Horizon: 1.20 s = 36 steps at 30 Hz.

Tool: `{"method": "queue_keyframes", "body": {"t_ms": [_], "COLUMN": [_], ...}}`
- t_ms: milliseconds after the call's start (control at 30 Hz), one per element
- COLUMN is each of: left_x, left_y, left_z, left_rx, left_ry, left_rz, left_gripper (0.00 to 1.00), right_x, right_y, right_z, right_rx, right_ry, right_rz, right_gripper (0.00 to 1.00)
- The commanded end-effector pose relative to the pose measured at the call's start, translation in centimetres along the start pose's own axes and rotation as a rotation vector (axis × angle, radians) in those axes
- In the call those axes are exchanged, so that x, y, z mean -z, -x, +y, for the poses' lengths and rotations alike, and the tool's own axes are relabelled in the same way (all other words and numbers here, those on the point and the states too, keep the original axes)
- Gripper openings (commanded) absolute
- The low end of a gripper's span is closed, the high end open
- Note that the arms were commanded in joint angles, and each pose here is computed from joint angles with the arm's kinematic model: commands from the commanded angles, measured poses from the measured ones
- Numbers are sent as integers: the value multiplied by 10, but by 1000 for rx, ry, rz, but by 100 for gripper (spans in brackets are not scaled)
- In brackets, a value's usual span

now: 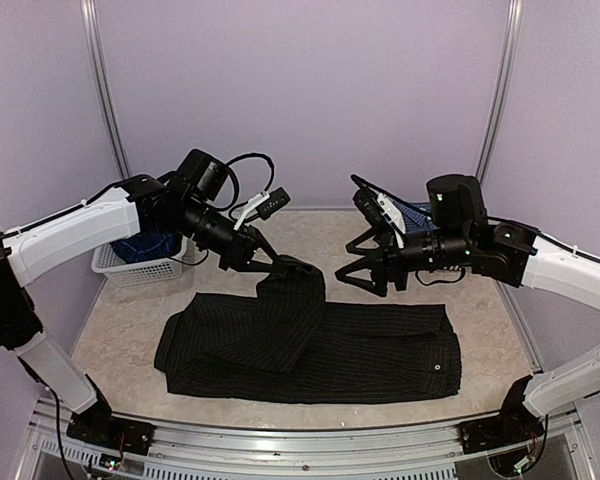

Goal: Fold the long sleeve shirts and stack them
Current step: Pass from the left arm to the right

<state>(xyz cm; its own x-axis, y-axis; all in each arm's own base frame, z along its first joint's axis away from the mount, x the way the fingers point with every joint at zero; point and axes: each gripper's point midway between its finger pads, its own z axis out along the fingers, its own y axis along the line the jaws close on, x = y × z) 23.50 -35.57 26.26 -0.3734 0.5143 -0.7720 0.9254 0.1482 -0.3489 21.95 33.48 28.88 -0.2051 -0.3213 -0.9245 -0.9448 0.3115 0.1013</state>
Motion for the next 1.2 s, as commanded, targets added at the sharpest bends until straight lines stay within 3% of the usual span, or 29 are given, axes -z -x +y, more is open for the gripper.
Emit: {"method": "queue_keyframes", "body": {"t_ms": [0, 267, 433, 600, 867, 1000, 1100, 1167], "left_x": [-5, -19, -26, -29, -33, -30, -16, 2], "left_y": [20, 16, 9, 5, -1, 1, 8, 16], "left_z": [-13, -13, -11, -11, -5, 15, 36, 48], "left_rx": [0, 32, 41, 45, 51, 43, 65, 81], "left_ry": [-99, -143, -153, -163, -143, -16, 85, 145], "left_rz": [-31, 3, 22, 34, 54, 41, -8, -60], "left_gripper": [0, 0, 0, 0, 0, 22, 50, 74], "right_x": [-9, -40, -53, -64, -64, -59, -54, -51], "right_y": [20, 4, -2, -10, -9, -11, -17, -20], "right_z": [5, 10, 9, 9, 9, 9, 4, -2], "right_rx": [120, 209, 252, 251, 239, 198, 137, 84], "right_ry": [-66, -124, -150, -133, -136, -148, -182, -206], "right_rz": [-29, 87, 125, 163, 159, 144, 139, 140], "right_gripper": [76, 74, 66, 50, 1, 0, 0, 0]}}
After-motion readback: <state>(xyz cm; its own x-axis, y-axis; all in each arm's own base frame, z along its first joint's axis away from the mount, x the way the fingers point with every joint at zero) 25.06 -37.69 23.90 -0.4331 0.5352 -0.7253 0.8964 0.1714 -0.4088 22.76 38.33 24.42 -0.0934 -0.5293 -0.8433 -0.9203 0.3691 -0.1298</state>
